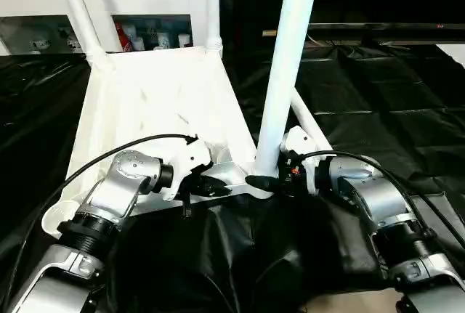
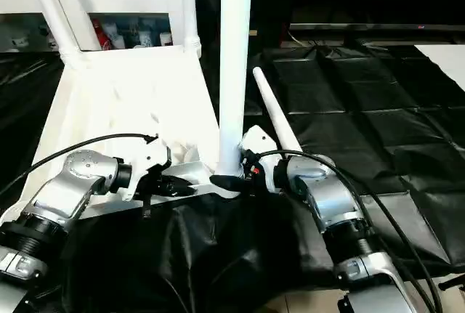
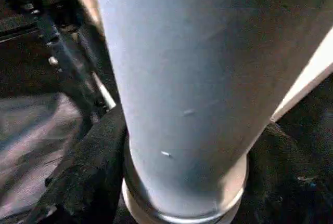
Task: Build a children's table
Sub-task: Insert table leg to table base
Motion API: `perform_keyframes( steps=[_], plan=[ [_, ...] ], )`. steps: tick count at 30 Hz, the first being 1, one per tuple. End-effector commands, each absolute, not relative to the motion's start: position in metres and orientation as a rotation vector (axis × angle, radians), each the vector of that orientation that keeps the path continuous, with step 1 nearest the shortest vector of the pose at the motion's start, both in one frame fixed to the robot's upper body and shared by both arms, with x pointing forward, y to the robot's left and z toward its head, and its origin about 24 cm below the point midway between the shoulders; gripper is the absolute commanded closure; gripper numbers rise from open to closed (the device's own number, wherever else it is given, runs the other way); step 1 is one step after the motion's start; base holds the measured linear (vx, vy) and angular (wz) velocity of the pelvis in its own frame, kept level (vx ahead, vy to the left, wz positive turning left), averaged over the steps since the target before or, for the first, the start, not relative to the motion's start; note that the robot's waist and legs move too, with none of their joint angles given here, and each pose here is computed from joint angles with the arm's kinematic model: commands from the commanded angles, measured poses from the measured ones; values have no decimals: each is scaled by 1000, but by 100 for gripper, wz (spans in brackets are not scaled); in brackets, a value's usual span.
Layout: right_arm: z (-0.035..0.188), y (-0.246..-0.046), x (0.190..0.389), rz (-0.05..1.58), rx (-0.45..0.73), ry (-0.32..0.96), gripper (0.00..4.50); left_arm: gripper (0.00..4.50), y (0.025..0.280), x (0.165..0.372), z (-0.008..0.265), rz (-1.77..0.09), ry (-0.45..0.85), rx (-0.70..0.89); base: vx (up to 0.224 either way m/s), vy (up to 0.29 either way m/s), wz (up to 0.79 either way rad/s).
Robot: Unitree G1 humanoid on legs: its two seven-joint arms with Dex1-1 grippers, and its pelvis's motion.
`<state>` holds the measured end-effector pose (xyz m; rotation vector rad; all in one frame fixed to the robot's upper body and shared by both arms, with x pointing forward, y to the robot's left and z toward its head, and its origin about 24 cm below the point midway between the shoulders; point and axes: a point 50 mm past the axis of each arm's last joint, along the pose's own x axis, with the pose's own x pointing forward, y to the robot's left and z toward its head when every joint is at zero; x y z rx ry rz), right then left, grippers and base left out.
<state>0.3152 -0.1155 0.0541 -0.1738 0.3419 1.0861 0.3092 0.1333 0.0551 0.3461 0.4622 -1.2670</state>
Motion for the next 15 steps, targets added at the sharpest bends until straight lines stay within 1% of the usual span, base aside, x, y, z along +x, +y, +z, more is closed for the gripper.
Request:
perform_keyframes(
  steps=[1, 3, 6, 11, 12, 13, 15],
  plan=[
    [48, -98, 320, 998, -147, 346, 180, 450, 109, 322, 73, -1232, 353, 322, 0, 0, 0],
    [44, -92, 328, 891, -124, 349, 180, 450, 102, 329, 75, -1167, 345, 310, 0, 0, 0],
    [42, -66, 336, 739, -36, 363, 181, 450, 80, 345, 79, -999, 333, 247, 0, 0, 0],
    [46, -44, 339, 724, -29, 331, 181, 450, 66, 351, 83, -929, 293, 230, 0, 0, 0],
    [48, -40, 339, 741, -3, 319, 146, 450, 64, 350, 84, -942, 282, 235, 0, 0, 0],
    [49, -39, 339, 748, 10, 314, 125, 450, 63, 350, 85, -950, 278, 238, 0, 0, 0],
    [50, -39, 339, 755, 13, 311, 105, 450, 63, 349, 85, -966, 271, 248, 0, 0, 0]
  ],
)
